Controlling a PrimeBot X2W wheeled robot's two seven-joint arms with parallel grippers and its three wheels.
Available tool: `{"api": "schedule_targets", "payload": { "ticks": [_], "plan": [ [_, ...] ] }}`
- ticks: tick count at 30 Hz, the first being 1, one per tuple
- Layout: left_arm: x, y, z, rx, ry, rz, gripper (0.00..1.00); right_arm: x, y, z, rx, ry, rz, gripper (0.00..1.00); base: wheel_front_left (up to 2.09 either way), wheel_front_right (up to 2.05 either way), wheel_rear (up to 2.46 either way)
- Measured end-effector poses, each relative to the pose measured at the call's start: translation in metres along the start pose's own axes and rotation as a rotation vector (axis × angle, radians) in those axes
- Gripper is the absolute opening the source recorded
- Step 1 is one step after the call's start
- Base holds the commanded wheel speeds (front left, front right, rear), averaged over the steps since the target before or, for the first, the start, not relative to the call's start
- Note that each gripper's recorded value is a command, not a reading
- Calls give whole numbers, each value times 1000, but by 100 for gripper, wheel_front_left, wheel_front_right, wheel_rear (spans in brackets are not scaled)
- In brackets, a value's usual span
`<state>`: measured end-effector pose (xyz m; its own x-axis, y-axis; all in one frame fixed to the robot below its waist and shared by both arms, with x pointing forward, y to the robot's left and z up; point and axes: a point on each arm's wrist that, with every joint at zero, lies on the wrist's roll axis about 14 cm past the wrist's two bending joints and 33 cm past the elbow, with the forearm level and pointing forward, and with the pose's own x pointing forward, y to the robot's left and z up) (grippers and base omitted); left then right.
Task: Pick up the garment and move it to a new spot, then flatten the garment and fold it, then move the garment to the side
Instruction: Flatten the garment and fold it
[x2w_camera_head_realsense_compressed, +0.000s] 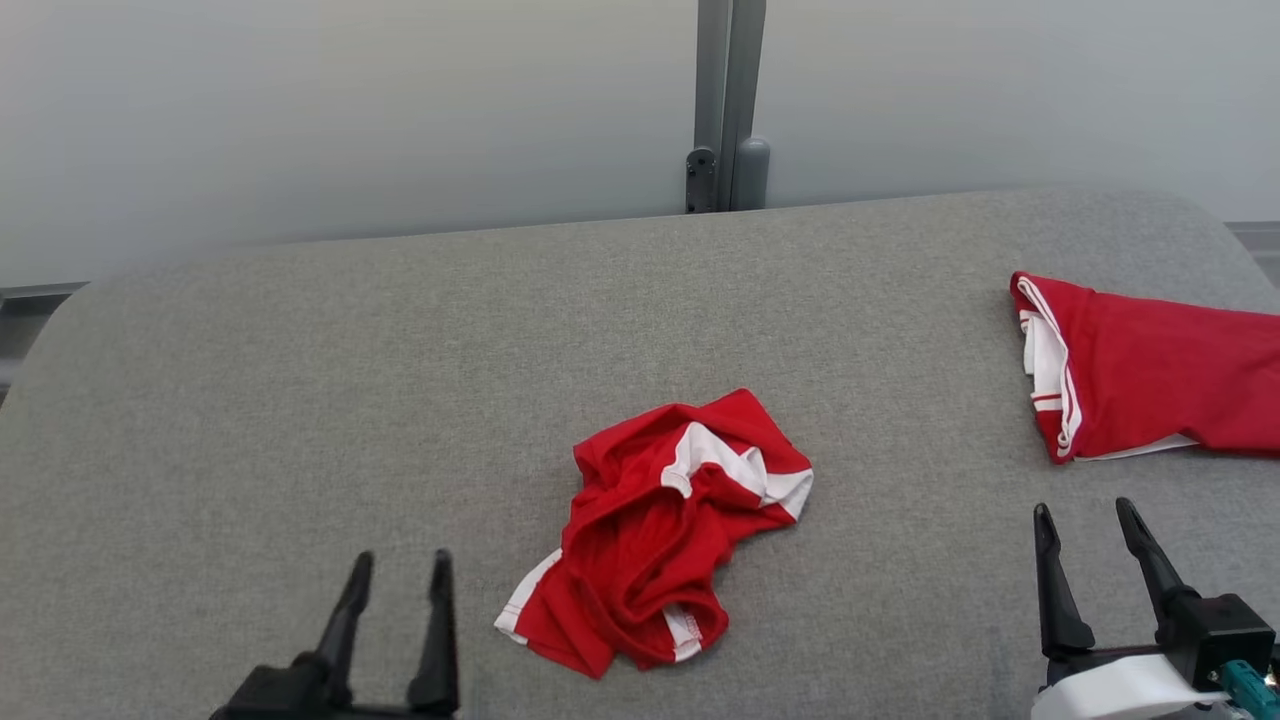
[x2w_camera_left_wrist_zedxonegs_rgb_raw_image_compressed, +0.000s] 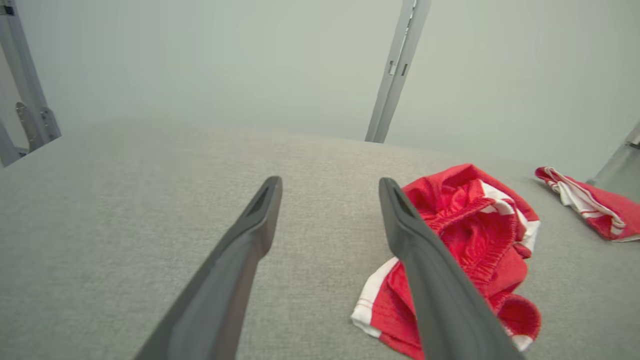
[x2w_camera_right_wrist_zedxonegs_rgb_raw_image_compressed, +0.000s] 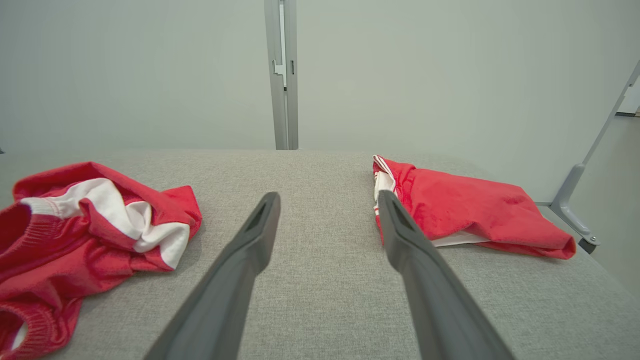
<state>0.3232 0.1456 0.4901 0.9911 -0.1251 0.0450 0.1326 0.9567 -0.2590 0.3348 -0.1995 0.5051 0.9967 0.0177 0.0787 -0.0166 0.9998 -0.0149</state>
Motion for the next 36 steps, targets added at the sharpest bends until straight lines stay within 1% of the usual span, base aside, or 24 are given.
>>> {"api": "schedule_targets", "payload": {
  "ticks": [2,5,9,11,12,14,15,20,22,24,25,26,27,28,33,36],
  "plan": [
    [12,-35,-1,-20,-1,-110,100,2,1,3,2,-11,1,100,0,0,0],
    [23,-88,-15,-61,80,-269,100,2,2,6,9,-20,2,100,0,0,0],
    [35,-132,-36,-168,271,-348,100,7,1,11,19,-38,-5,100,0,0,0],
    [42,-145,-48,-157,362,-367,100,12,1,14,26,-49,-6,100,0,0,0],
    [44,-149,-54,-199,408,-359,100,13,0,15,28,-50,-9,100,0,0,0],
    [47,-152,-69,-207,488,-335,100,14,-2,13,35,-45,-17,100,0,0,0],
    [52,-151,-72,-214,504,-319,100,15,-4,13,39,-44,-24,100,0,0,0],
    [74,-150,-84,-245,542,-257,100,12,-18,4,49,-17,-71,100,0,0,0],
    [79,-151,-88,-286,560,-244,100,10,-22,0,48,-4,-86,100,0,0,0],
    [85,-151,-91,-291,559,-237,100,7,-26,-3,46,7,-100,100,0,0,0],
    [89,-153,-90,-313,557,-235,100,6,-28,-4,45,11,-106,100,0,0,0],
    [92,-154,-89,-323,552,-237,71,5,-29,-4,44,14,-111,100,0,0,0],
    [94,-156,-88,-324,551,-242,45,4,-30,-5,43,17,-115,100,0,0,0],
    [96,-159,-87,-329,545,-250,0,4,-31,-5,42,18,-119,100,0,0,0],
    [100,-179,-74,-325,527,-340,0,2,-33,-2,40,8,-124,100,0,0,0],
    [107,-196,-50,-338,487,-411,0,1,-34,1,38,0,-126,100,0,0,0]
  ]
}}
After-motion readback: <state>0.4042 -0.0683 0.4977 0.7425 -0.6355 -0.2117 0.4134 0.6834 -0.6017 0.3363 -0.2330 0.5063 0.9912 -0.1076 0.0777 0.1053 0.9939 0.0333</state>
